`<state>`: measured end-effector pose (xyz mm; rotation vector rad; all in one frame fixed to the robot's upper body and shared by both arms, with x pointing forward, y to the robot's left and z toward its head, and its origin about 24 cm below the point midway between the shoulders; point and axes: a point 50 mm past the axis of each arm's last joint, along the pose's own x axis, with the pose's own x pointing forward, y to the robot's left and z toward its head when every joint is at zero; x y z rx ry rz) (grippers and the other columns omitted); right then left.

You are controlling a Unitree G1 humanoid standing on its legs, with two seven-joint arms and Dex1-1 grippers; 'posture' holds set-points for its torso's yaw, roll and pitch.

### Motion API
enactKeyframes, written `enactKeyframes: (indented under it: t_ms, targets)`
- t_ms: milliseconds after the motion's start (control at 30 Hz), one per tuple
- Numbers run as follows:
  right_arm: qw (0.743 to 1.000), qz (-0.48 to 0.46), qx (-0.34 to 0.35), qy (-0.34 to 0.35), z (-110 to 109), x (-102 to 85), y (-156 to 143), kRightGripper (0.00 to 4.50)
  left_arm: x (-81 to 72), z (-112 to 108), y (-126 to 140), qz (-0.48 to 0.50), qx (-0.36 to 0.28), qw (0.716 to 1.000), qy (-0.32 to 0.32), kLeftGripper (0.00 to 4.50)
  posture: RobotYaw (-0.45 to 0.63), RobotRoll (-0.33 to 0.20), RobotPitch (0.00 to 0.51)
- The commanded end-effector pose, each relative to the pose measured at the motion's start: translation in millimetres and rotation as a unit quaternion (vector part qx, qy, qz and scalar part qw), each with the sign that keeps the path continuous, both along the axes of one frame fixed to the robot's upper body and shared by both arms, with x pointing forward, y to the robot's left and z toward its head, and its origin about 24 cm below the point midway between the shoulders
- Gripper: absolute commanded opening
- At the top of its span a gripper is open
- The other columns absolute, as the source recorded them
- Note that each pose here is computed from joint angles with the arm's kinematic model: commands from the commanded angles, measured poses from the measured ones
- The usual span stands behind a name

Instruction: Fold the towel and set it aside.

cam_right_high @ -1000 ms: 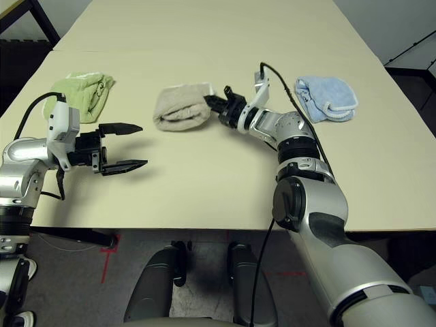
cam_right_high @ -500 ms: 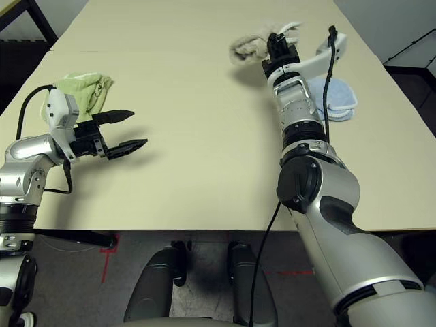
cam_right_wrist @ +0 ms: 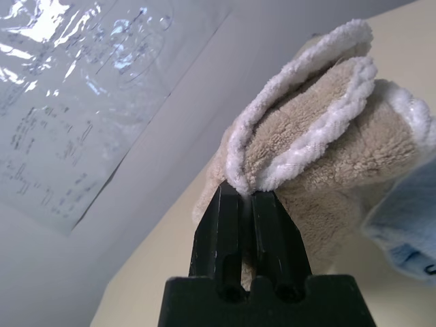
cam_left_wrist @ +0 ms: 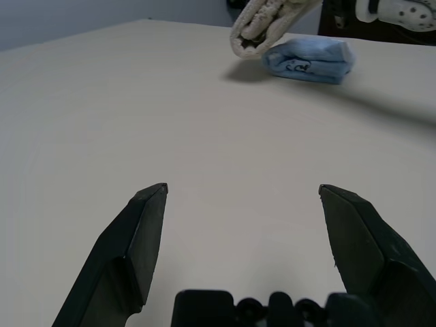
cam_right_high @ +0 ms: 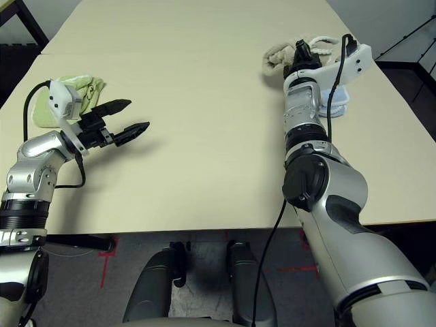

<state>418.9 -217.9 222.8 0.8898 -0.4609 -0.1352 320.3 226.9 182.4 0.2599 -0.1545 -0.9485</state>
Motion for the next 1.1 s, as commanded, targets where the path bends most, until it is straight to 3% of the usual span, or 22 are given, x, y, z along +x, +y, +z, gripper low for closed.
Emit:
enactKeyframes:
  t_ms: [33,467,900,1100]
  targets:
    - [0.998,-0.058,0.000,0.016,-5.0,-5.8,-19.4,0.03,-2.2,-0.7,-2.5,-0.036,0.028,0.999,-0.003,4.50,-0.03,0.000,0.211]
    - [0.994,-0.091,-0.002,0.067,-26.9,-11.2,-34.3,0.03,-7.4,0.2,0.2,-0.048,0.046,0.998,0.001,4.50,-0.01,0.000,0.203]
    - [0.996,-0.067,0.045,-0.025,4.0,-11.7,-43.5,0.03,-11.4,-2.5,-1.1,-0.044,0.044,0.998,0.005,4.50,0.00,0.000,0.197]
    - [0.997,-0.074,0.018,0.014,-5.3,-11.5,-44.6,0.03,-12.6,-2.1,-1.5,-0.043,0.043,0.998,0.006,4.50,0.00,0.000,0.202]
